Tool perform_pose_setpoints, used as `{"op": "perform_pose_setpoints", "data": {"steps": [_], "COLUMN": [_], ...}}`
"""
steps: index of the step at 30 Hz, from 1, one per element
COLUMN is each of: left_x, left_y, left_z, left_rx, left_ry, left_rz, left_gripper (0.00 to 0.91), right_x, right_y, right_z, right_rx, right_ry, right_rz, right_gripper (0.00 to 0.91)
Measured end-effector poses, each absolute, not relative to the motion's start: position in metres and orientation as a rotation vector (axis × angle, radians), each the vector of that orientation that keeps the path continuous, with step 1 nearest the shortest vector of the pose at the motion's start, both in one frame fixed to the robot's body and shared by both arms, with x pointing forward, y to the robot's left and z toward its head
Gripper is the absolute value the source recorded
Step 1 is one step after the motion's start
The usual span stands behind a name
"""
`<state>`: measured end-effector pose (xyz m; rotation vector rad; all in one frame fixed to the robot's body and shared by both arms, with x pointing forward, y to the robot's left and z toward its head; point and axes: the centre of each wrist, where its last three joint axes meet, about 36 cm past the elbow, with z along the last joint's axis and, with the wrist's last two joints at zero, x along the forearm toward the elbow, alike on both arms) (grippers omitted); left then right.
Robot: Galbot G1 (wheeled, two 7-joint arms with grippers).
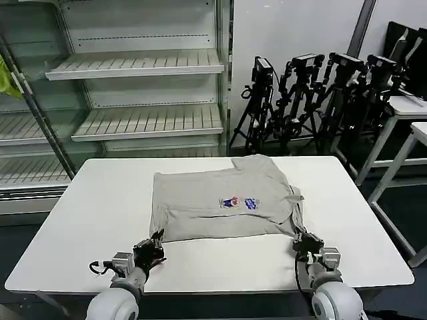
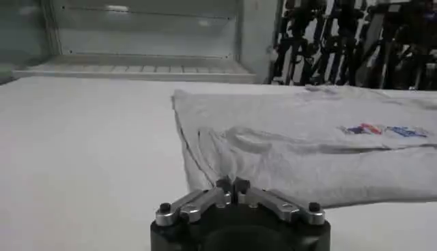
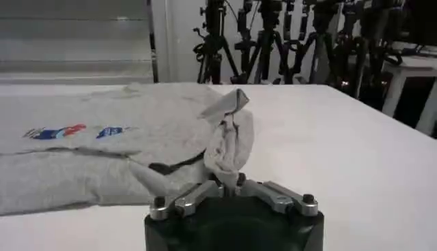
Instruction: Fold and organize the clothes.
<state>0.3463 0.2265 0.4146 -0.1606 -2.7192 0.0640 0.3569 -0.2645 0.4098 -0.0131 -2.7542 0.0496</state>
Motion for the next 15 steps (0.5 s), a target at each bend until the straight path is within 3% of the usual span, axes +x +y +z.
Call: {"op": "perform_pose_setpoints", "data": {"steps": [15], "left_x": [0.283], "left_y": [0.228], "left_z": [0.437], "left_rx": [-0.118], "left_ry": [-2.725], "left_rz": [0.038], "left_gripper": [0.06], "right_x": [0.282], "right_y": [-0.262], "right_z": [0.449], "right_rx": [0.014], "right_ry": [-2.781], "right_rz": [0.117], "right_gripper": [0.0]}}
